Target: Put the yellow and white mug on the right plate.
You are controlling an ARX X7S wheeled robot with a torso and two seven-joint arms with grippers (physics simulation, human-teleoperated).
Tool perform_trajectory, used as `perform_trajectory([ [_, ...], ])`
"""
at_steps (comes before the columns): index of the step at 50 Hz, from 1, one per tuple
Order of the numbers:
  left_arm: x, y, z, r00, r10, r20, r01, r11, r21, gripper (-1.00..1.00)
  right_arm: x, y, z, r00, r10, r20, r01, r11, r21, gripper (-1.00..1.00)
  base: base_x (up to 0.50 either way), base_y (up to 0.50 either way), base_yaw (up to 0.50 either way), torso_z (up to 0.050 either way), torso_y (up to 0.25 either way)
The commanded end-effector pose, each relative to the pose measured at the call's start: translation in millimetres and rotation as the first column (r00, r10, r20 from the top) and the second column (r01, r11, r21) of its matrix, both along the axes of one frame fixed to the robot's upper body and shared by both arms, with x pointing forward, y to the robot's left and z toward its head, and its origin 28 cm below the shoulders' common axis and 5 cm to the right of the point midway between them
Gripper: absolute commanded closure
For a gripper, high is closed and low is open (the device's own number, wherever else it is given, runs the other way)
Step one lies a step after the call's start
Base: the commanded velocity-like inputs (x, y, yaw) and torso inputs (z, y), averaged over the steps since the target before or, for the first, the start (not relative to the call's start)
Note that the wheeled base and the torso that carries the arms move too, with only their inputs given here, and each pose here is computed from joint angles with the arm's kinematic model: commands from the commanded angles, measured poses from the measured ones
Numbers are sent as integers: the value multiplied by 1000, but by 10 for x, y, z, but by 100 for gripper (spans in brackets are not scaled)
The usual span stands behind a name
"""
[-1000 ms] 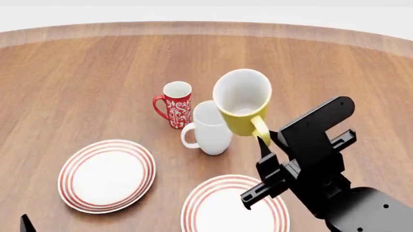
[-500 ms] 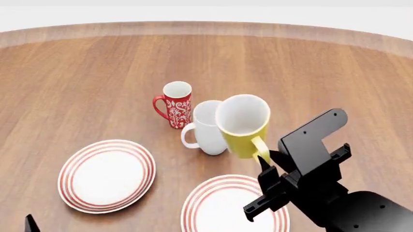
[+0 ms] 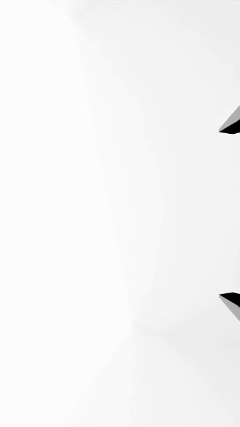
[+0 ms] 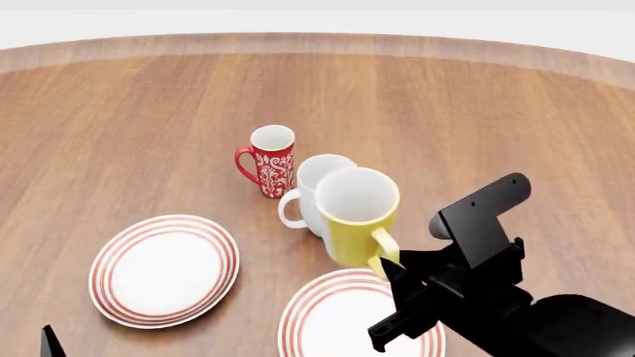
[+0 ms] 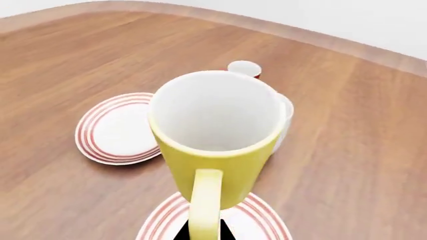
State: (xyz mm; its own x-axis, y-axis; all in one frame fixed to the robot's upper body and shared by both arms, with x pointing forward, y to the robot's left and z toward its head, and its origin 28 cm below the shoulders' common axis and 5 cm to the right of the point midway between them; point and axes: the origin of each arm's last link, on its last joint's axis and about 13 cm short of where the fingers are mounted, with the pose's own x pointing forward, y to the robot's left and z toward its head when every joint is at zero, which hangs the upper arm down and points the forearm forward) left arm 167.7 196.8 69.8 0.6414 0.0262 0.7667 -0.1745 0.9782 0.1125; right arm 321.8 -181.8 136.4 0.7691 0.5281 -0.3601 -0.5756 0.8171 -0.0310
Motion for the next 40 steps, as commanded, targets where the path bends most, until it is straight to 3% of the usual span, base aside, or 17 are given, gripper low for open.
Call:
perform_trajectory([
  [1,8,4,24,1000,7,12,-7,1000,9,-100,53,17,-34,1000,28,0,-28,999,17,100,0,0,0,0,0],
  [16,-6,-9,-6,1000,0,6,0,1000,16,-100,30,-119,-238,996,-71,-45,70,997,-21,100,0,0,0,0,0],
  [40,-3,-8,-11,1000,-4,3,4,1000,19,-100,83,42,-462,996,-1,-90,-4,999,-54,100,0,0,0,0,0],
])
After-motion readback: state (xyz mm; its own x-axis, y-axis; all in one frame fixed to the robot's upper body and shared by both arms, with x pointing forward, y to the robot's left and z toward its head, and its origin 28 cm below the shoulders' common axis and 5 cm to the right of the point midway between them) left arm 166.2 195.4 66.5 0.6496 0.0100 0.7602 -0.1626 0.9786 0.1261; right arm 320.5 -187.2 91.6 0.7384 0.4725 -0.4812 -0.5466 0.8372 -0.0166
